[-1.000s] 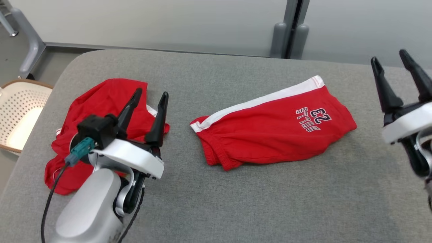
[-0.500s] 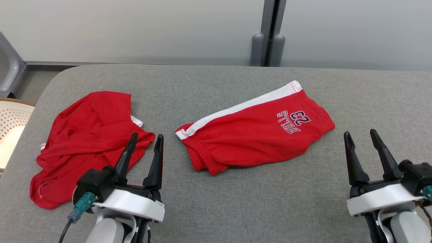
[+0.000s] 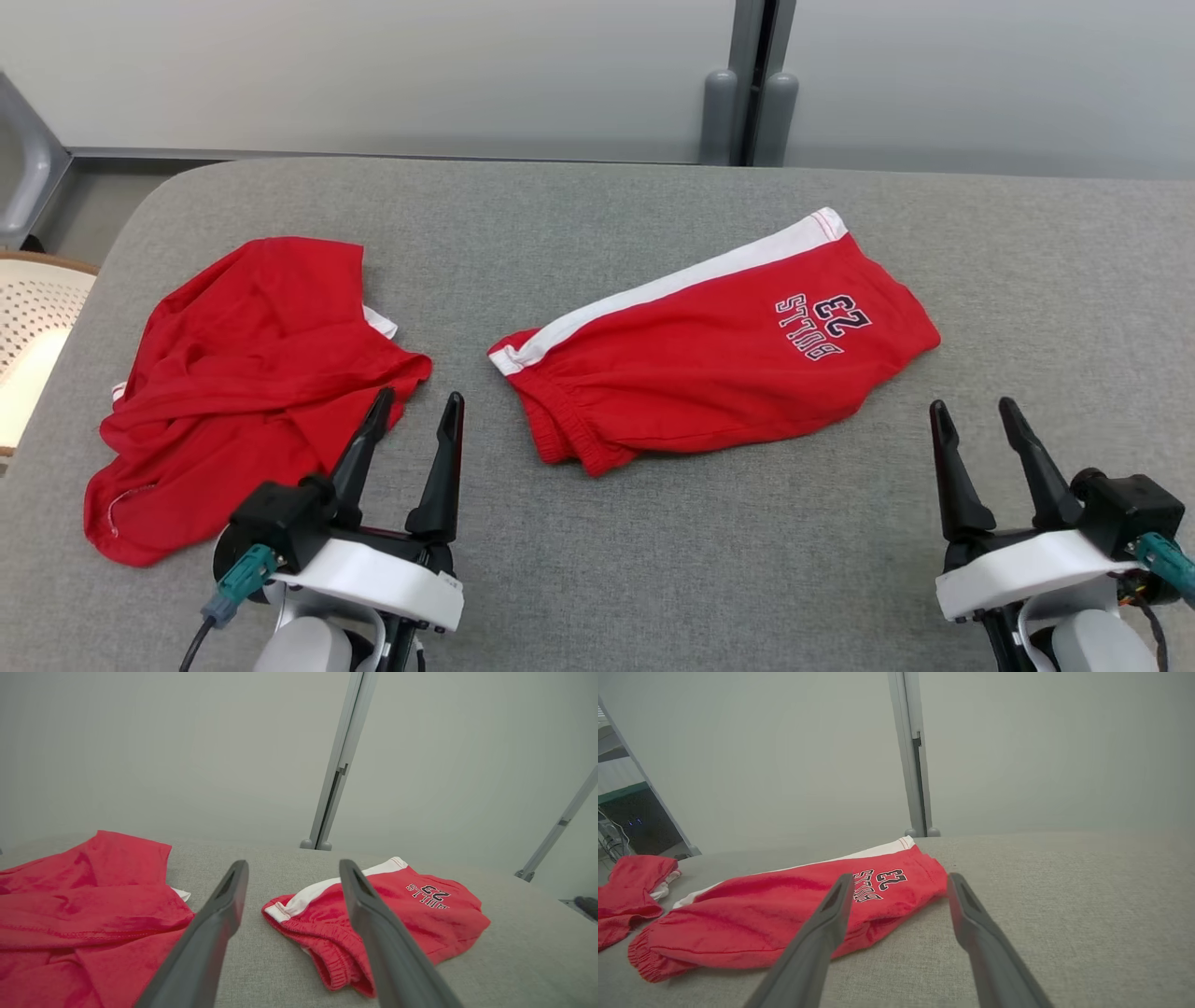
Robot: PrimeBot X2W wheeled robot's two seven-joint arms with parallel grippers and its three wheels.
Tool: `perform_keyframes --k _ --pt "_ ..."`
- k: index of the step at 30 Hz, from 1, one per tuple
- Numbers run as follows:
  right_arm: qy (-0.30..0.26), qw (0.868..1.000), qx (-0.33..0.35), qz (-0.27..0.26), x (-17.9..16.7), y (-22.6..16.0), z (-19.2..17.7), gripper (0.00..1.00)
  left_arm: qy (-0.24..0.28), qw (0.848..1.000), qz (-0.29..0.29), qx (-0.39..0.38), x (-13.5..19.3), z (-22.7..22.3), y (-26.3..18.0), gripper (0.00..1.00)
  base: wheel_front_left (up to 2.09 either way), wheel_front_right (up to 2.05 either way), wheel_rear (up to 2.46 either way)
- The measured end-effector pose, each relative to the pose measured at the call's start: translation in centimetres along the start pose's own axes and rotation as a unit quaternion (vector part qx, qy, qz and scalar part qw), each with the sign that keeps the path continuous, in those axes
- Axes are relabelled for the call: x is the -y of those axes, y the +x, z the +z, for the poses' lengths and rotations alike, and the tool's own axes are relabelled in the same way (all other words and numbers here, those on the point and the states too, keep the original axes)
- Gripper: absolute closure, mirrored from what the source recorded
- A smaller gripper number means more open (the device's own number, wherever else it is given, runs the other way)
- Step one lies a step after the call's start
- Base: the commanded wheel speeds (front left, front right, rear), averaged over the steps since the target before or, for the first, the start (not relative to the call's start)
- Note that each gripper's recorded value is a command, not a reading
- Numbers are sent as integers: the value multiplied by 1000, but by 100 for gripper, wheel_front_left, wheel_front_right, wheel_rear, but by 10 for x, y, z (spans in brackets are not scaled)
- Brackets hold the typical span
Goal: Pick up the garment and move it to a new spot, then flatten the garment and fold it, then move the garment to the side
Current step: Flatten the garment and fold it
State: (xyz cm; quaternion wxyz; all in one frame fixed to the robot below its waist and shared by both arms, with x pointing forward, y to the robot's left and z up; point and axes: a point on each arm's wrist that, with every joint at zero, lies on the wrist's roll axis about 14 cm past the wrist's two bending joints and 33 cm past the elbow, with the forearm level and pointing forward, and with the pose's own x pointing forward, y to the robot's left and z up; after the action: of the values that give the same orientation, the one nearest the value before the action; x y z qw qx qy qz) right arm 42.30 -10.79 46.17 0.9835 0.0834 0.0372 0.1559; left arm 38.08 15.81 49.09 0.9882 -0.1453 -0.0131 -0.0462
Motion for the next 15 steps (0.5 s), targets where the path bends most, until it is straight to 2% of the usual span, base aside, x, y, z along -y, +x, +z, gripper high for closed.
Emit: perform_keyframes --k 7,11,15 --pt "109 992 -66 -21 2 24 -29 0 -21 1000 18 -11 -10 -7 -3 0 0 0 0" --pt "180 976 -114 -38 4 41 -48 0 -25 999 27 -12 -16 -8 -2 0 0 0 0" --pt "204 965 -159 -42 5 57 -67 0 -29 999 38 -15 -22 -9 -5 0 0 0 0"
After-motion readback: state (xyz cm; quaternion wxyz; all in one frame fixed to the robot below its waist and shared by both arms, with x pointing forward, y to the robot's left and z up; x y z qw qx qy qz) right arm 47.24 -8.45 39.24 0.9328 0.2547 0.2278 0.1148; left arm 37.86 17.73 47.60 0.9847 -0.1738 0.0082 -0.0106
